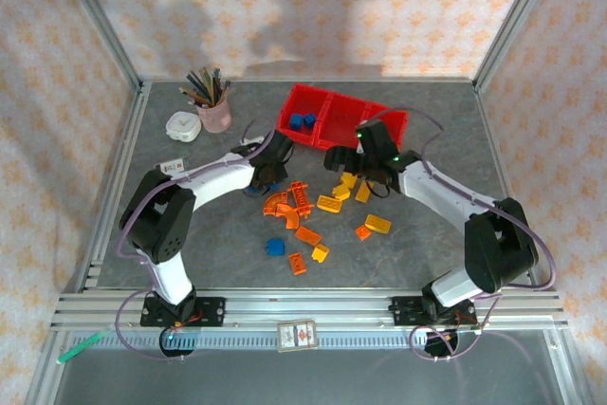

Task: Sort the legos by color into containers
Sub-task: Pick up the lego from the center of the table, then place the lego in the container, then pick up the lego from the center of the table.

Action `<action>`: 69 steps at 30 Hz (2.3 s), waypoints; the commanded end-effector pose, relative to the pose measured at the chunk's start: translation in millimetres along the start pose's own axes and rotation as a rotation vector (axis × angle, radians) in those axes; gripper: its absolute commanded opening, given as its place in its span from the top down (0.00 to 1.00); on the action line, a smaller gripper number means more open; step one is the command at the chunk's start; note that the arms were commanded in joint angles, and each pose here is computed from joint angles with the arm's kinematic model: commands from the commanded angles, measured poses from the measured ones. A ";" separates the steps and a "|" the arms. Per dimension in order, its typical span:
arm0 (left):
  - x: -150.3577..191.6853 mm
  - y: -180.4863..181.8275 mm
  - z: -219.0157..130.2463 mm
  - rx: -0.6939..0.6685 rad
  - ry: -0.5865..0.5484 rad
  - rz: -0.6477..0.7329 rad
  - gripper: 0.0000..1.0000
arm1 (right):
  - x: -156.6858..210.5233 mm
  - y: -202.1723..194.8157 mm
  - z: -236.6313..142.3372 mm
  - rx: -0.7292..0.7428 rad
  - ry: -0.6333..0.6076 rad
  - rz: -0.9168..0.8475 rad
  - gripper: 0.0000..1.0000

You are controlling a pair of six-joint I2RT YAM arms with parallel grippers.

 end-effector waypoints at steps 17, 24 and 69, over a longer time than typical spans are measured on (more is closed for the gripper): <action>-163.7 -103.4 8.8 0.106 -0.376 0.110 0.56 | -80.2 -13.9 -29.7 0.024 -0.267 0.114 0.00; -183.3 -124.0 43.1 0.106 -0.410 0.162 0.53 | -88.0 -12.1 -30.4 0.041 -0.284 0.094 0.00; 24.1 66.3 -23.4 0.008 0.001 0.258 0.22 | 58.4 39.0 11.4 -0.051 0.081 -0.038 0.00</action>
Point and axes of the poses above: each hand's point on the last joint's axis, 136 mm out from that joint toward the fingers, its own z axis out along the fingers, its own y axis along the line the jaws close on, x = y × z, the point moved 2 cm from there along -z, back along the fingers, and after that the axes turned 9 degrees about z, right-handed, at the moved point
